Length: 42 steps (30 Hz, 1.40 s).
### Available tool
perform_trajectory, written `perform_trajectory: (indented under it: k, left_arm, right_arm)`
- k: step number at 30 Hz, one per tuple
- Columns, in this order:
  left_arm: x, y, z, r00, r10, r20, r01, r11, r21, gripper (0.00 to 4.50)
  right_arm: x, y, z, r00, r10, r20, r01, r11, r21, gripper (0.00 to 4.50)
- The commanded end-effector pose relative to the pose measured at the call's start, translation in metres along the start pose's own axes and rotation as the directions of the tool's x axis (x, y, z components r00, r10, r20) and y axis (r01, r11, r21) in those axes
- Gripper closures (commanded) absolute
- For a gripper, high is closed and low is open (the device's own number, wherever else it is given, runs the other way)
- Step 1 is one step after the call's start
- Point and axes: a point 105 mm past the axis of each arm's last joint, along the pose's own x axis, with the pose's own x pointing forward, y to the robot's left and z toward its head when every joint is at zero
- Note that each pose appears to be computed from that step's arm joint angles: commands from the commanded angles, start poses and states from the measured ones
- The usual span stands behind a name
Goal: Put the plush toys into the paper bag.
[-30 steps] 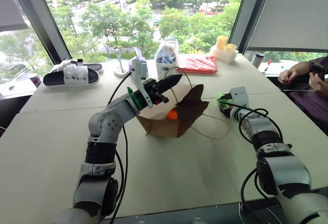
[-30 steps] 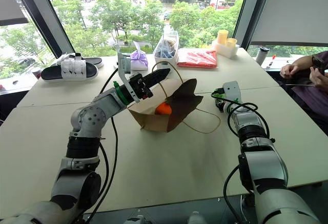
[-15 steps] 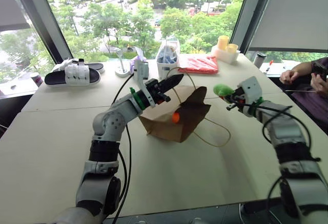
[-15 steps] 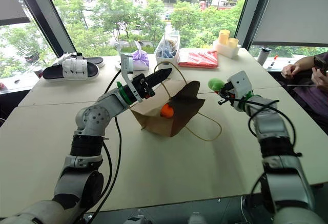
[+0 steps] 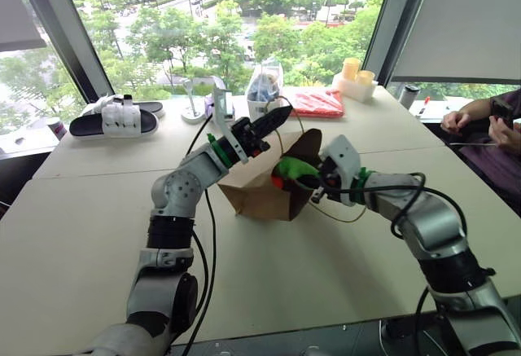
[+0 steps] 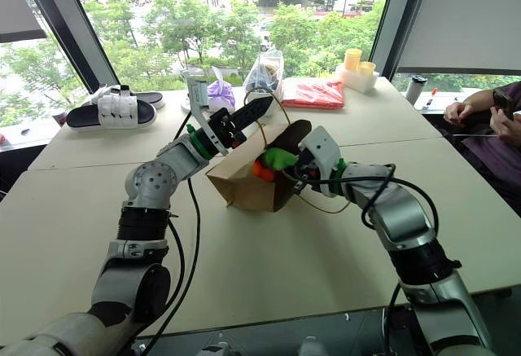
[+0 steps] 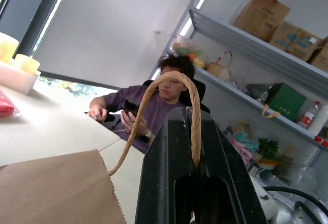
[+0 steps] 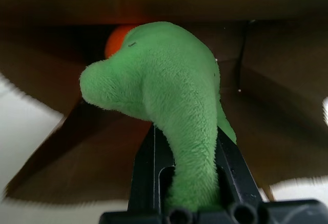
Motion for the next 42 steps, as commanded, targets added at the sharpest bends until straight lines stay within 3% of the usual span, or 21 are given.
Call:
perform_trajectory:
  k: [1, 4, 9, 10, 17, 20, 23, 25, 28, 32, 36, 42]
  left_arm:
    - [0.004, -0.011, 0.012, 0.999, -0.039, 0.036, 0.039, 0.999, 0.02, 4.5]
    - [0.002, -0.009, 0.014, 0.998, -0.022, 0.051, 0.021, 1.0, 0.022, 4.5]
    - [-0.001, -0.003, 0.018, 0.997, 0.018, 0.08, -0.019, 1.0, 0.012, 4.5]
    - [-0.001, -0.001, 0.019, 0.996, 0.025, 0.084, -0.026, 1.0, 0.009, 4.5]
    - [-0.001, 0.003, 0.019, 0.996, 0.037, 0.085, -0.037, 0.999, 0.006, 4.5]
    - [-0.002, 0.005, 0.021, 0.995, 0.04, 0.086, -0.041, 0.999, 0.005, 4.5]
    - [-0.001, 0.006, 0.021, 0.995, 0.041, 0.086, -0.041, 0.999, 0.004, 4.5]
    - [-0.001, 0.006, 0.021, 0.996, 0.038, 0.086, -0.039, 0.999, 0.001, 4.5]
    - [0.0, 0.008, 0.02, 0.996, 0.039, 0.084, -0.039, 0.999, -0.001, 4.5]
    - [0.0, 0.009, 0.019, 0.996, 0.043, 0.083, -0.043, 0.999, -0.003, 4.5]
    - [0.0, 0.01, 0.019, 0.996, 0.044, 0.077, -0.044, 0.999, -0.004, 4.5]
    - [0.0, 0.011, 0.018, 0.996, 0.048, 0.07, -0.048, 0.999, -0.002, 4.5]
  right_arm:
    - [0.013, -0.005, 0.021, 0.999, -0.017, 0.045, 0.02, 0.997, -0.079, 4.1]
    - [0.017, -0.001, 0.023, 0.999, 0.013, 0.034, -0.009, 0.994, -0.112, 2.79]
    - [0.007, -0.007, 0.023, 0.999, -0.004, 0.035, 0.009, 0.99, -0.141, 0.16]
    - [0.001, -0.008, 0.025, 0.999, -0.003, 0.051, 0.01, 0.991, -0.135, 0.03]
    - [-0.052, -0.008, 0.028, 0.992, 0.002, 0.13, -0.001, 1.0, -0.009, 0.03]
    - [-0.084, -0.019, 0.024, 0.981, -0.088, 0.172, 0.064, 0.988, 0.14, 0.03]
    - [-0.106, -0.031, 0.003, 0.97, -0.211, 0.124, 0.176, 0.954, 0.245, 0.03]
    - [-0.119, -0.035, -0.026, 0.955, -0.29, 0.057, 0.255, 0.906, 0.337, 0.03]
    - [-0.135, -0.034, -0.077, 0.908, -0.417, -0.024, 0.36, 0.752, 0.551, 0.03]
    - [-0.137, -0.021, -0.108, 0.88, -0.473, -0.042, 0.355, 0.595, 0.721, 0.03]
    - [-0.127, -0.01, -0.112, 0.868, -0.496, 0.003, 0.271, 0.479, 0.835, 0.03]
    - [-0.106, -0.005, -0.108, 0.861, -0.505, 0.063, 0.148, 0.366, 0.919, 0.03]
